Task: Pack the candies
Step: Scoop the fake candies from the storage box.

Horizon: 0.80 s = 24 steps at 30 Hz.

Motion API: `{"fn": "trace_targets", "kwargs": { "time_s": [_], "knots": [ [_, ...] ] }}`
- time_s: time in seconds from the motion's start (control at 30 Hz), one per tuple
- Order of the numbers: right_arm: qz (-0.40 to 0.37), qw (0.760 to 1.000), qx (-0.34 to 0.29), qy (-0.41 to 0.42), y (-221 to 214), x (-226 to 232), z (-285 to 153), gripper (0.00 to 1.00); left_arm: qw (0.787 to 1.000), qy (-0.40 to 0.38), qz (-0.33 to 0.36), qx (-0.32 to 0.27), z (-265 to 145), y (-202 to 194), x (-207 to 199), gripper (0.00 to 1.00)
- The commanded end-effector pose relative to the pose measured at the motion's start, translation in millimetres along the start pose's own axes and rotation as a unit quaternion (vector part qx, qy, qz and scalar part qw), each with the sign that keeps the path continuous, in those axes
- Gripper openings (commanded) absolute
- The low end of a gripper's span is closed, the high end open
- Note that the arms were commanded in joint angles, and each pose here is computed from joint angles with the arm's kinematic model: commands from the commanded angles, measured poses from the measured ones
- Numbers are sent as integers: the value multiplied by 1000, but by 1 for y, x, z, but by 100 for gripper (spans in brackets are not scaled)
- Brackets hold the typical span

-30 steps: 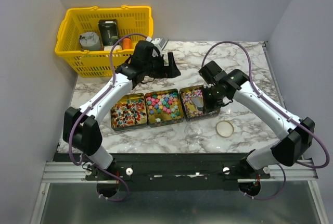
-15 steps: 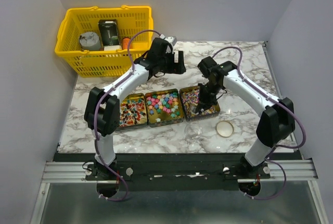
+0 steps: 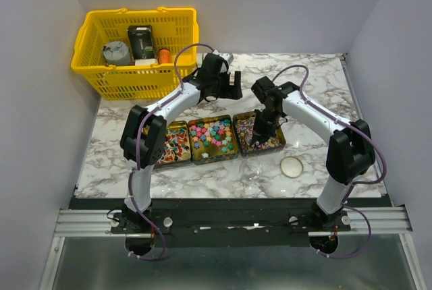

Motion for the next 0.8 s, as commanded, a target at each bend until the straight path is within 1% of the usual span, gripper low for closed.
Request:
{"fn": "trace_targets", "kwargs": {
  "time_s": [0.0, 0.17, 0.27, 0.5, 0.7, 0.77],
  "knots": [
    [51, 996, -35, -61, 6, -13, 25, 0, 1000, -25, 6, 12, 12, -7, -6, 98],
    [71, 993, -50, -79, 10, -16, 36, 0, 998, -28, 14, 47, 30, -23, -14, 97],
    [77, 992, -52, -80, 11, -16, 40, 0, 997, -31, 17, 64, 30, -31, -15, 95],
    [81, 992, -49, -81, 11, -18, 50, 0, 998, -27, 46, 43, 4, -33, -15, 96],
    [89, 992, -45, -76, 11, -19, 55, 0, 996, 17, 51, 71, -12, -46, -8, 92],
    [92, 992, -43, -73, 11, -18, 57, 0, 996, 28, 49, 67, -19, -46, -9, 92]
  ]
}}
Point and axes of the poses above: each gripper's point midway between its finger pads, its own z axis out along the fingers, its own x axis along the line the jaws close on, y = z × x, the point moved 10 cm from there along -z, back along the fingers, and after that the axes turned 3 degrees about z, right-handed, at the moved point
